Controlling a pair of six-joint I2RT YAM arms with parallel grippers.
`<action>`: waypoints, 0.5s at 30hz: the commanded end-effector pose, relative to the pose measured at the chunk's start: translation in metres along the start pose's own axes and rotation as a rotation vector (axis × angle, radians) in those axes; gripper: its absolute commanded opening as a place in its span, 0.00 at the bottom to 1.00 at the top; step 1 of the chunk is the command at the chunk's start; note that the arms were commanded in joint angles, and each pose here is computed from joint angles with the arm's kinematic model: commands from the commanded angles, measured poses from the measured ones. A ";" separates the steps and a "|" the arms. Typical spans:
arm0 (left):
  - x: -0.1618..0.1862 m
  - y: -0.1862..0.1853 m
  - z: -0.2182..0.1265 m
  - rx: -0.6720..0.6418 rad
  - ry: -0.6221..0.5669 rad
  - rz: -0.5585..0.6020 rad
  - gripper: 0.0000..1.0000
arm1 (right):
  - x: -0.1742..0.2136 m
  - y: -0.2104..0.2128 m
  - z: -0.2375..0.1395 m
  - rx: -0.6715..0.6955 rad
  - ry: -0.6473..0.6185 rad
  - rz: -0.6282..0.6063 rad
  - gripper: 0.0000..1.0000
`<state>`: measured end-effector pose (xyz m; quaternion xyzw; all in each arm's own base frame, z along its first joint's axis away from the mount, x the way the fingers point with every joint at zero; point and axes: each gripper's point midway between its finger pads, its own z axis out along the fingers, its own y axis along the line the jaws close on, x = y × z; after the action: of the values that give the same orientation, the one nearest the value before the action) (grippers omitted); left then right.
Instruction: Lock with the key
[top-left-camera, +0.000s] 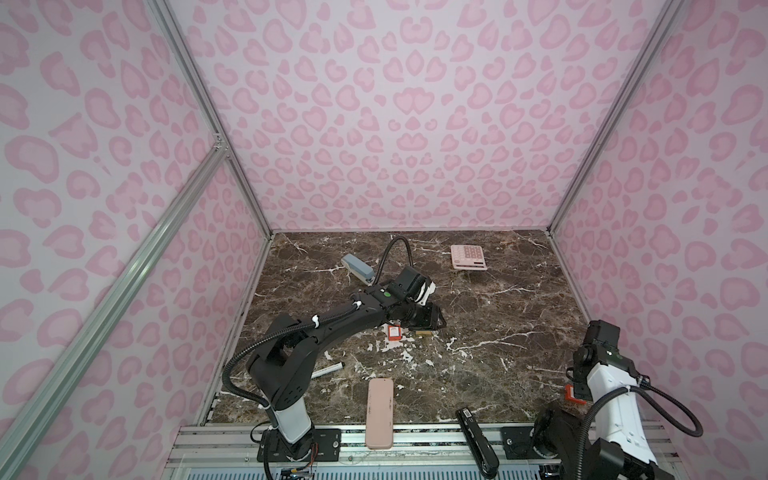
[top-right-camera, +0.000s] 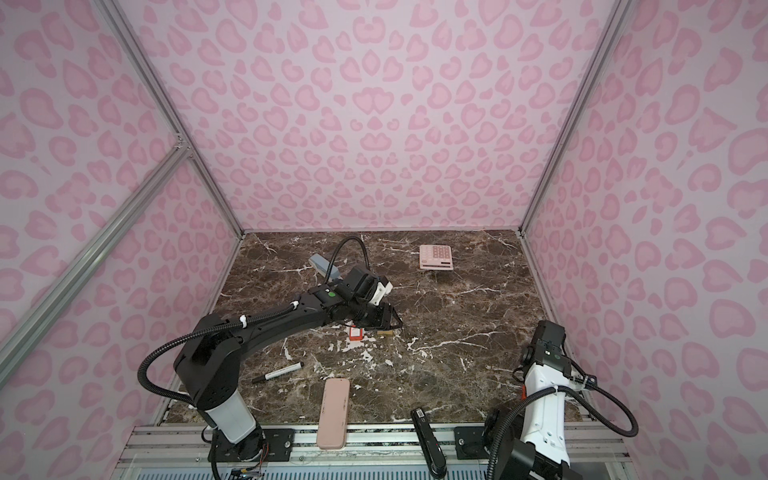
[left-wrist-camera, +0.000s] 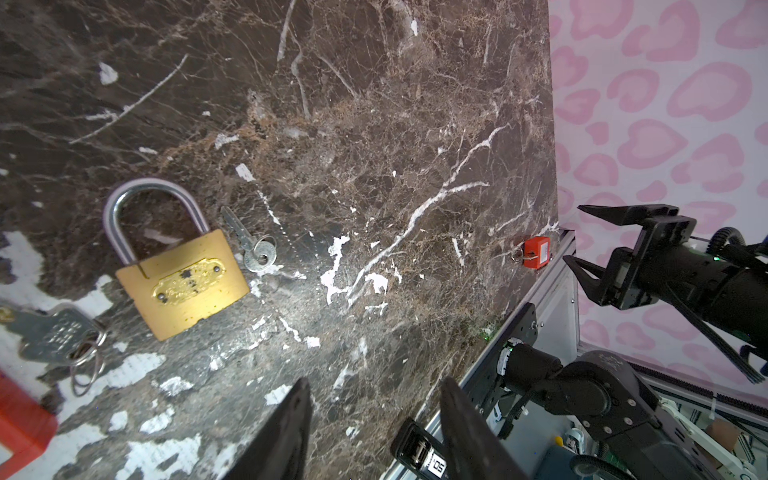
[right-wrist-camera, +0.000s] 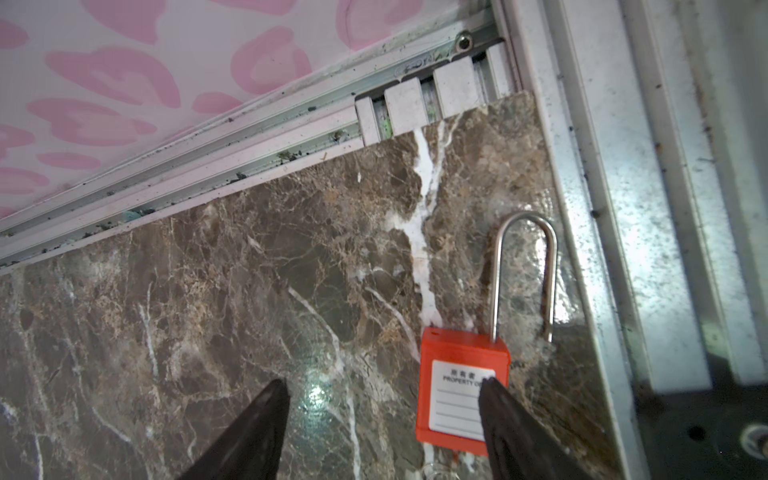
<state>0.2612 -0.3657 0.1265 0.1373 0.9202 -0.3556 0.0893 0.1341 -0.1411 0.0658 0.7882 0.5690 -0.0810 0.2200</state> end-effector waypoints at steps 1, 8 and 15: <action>0.005 0.000 -0.003 0.000 0.014 0.005 0.52 | 0.004 -0.010 -0.002 0.027 0.021 0.009 0.75; 0.008 0.003 -0.002 0.002 0.016 0.001 0.52 | 0.011 -0.030 0.005 0.096 0.046 -0.001 0.80; 0.007 0.002 -0.001 0.005 0.014 0.004 0.52 | 0.020 -0.037 0.017 0.117 0.083 -0.003 0.81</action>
<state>0.2573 -0.3618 0.1185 0.1369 0.9232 -0.3497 0.0820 0.1097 -0.1234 0.0389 0.8019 0.5704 -0.0833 0.1573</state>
